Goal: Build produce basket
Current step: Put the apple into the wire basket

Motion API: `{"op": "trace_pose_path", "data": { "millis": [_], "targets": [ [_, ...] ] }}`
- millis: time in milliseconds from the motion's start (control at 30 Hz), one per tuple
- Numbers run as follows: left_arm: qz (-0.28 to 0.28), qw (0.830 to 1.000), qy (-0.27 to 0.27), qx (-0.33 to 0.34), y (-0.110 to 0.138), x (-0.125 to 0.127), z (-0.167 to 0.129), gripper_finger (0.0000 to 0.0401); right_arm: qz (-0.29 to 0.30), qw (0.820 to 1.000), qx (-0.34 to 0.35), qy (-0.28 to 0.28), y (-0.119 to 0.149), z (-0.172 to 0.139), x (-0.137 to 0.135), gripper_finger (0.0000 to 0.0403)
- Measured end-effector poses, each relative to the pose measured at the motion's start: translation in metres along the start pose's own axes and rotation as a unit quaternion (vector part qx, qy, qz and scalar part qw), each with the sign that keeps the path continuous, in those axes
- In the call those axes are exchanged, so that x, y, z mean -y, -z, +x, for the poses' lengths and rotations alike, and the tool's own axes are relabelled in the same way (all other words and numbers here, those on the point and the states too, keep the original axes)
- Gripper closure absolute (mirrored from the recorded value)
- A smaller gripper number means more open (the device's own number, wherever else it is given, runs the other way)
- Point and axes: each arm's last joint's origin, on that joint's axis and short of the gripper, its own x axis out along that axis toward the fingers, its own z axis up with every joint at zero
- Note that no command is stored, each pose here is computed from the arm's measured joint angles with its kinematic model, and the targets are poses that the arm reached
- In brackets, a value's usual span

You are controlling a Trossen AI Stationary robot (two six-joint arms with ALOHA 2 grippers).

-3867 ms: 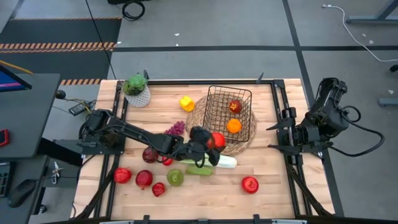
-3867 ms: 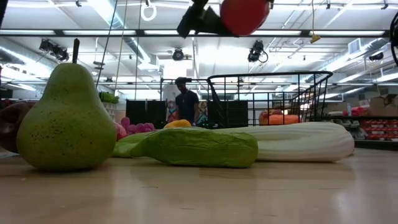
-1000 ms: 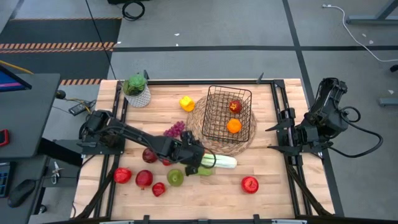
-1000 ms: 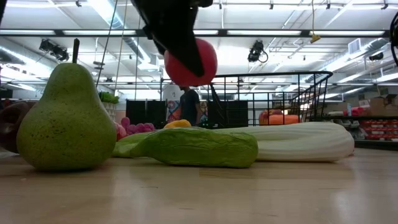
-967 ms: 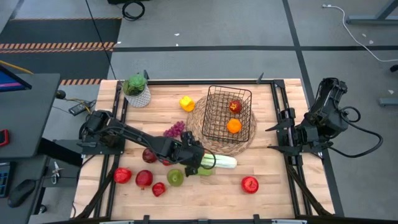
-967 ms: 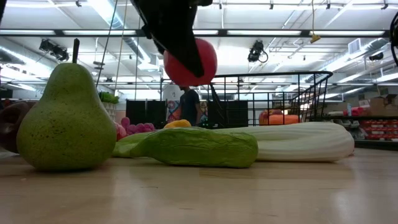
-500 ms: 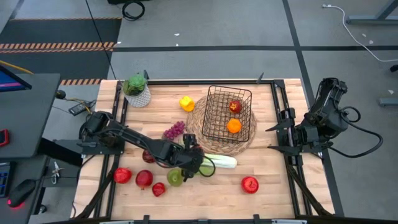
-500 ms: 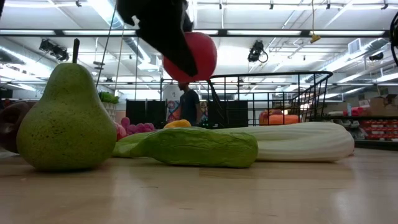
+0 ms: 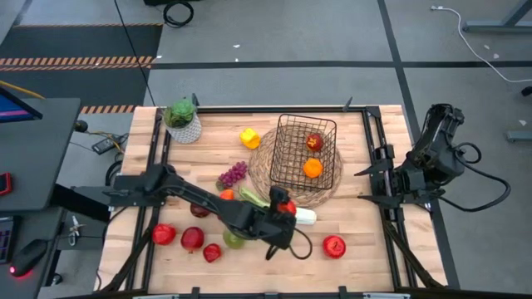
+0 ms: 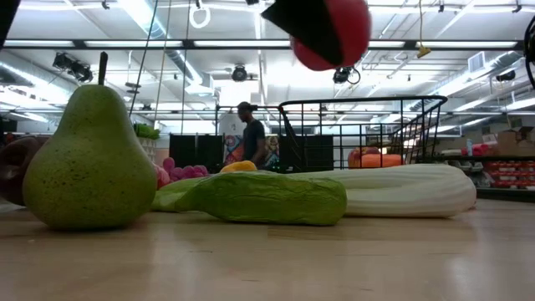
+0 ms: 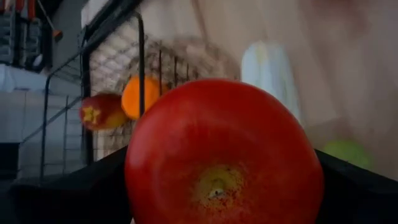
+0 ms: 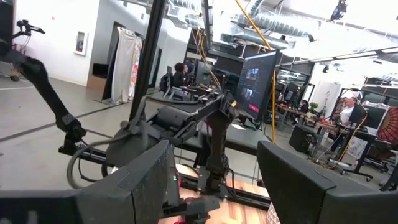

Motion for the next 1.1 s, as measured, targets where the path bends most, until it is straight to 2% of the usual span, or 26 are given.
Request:
{"op": "trace_pose_path", "data": {
  "millis": [200, 1100],
  "targets": [
    [0.019, 1.0, -0.001, -0.018, -0.0092, 0.0041, 0.0067, 0.0048, -0.003, 1.0, -0.003, -0.001, 0.0008, 0.0002, -0.0006, 0.0156],
    [0.035, 0.999, 0.0, -0.023, -0.0072, 0.0054, 0.0084, 0.0048, -0.003, 1.0, -0.003, -0.001, 0.0008, 0.0002, -0.0006, 0.0156]
  ]
}}
